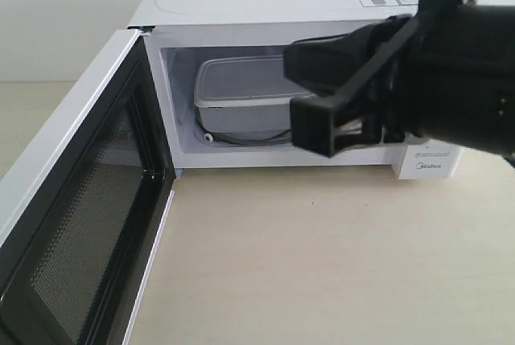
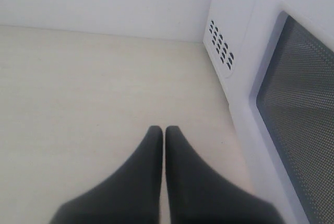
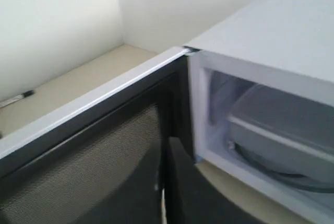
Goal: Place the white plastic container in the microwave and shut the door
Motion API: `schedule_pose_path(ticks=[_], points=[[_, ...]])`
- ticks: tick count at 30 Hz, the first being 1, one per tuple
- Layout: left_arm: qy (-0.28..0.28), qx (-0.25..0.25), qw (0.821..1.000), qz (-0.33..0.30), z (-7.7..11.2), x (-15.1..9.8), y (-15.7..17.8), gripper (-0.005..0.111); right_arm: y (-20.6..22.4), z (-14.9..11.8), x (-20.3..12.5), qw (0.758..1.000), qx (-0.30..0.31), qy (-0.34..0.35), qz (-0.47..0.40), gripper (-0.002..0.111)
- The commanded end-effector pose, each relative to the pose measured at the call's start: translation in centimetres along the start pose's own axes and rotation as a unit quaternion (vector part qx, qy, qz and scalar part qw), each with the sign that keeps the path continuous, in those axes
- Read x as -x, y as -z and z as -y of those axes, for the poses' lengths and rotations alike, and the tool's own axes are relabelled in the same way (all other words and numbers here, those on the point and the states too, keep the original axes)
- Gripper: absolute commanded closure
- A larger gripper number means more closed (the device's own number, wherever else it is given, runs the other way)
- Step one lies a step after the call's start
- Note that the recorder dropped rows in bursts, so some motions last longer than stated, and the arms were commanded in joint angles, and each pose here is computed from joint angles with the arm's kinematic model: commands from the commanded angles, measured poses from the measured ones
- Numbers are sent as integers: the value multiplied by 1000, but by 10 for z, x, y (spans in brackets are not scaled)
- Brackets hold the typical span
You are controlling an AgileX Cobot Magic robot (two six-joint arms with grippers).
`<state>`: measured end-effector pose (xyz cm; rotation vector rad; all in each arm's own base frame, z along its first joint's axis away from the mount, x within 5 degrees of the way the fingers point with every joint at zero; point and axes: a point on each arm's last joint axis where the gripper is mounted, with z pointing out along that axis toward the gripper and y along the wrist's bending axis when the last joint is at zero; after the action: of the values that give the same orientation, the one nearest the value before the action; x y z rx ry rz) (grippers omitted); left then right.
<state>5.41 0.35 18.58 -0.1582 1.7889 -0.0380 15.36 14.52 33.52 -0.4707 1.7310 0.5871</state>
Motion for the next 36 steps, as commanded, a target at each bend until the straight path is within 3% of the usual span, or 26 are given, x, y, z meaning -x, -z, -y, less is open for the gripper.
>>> schedule_pose_path(ticks=[1,5,13,23,28,36], points=[[4,2,1000,-1,0,-1,0,103,4,20,3,993,-109,54,13,108],[4,2,1000,-1,0,-1,0,103,6,29,3,985,-163,64,11,108],[4,2,1000,-1,0,-1,0,103,3,16,1,994,-91,57,5,108],[4,2,1000,-1,0,-1,0,103,5,16,3,996,-88,2,15,108],[4,2,1000,-1,0,-1,0,103,48,21,29,995,-12,-31,93,108],[4,2,1000,-1,0,-1,0,103,108,26,42,982,-5,-13,190,108]])
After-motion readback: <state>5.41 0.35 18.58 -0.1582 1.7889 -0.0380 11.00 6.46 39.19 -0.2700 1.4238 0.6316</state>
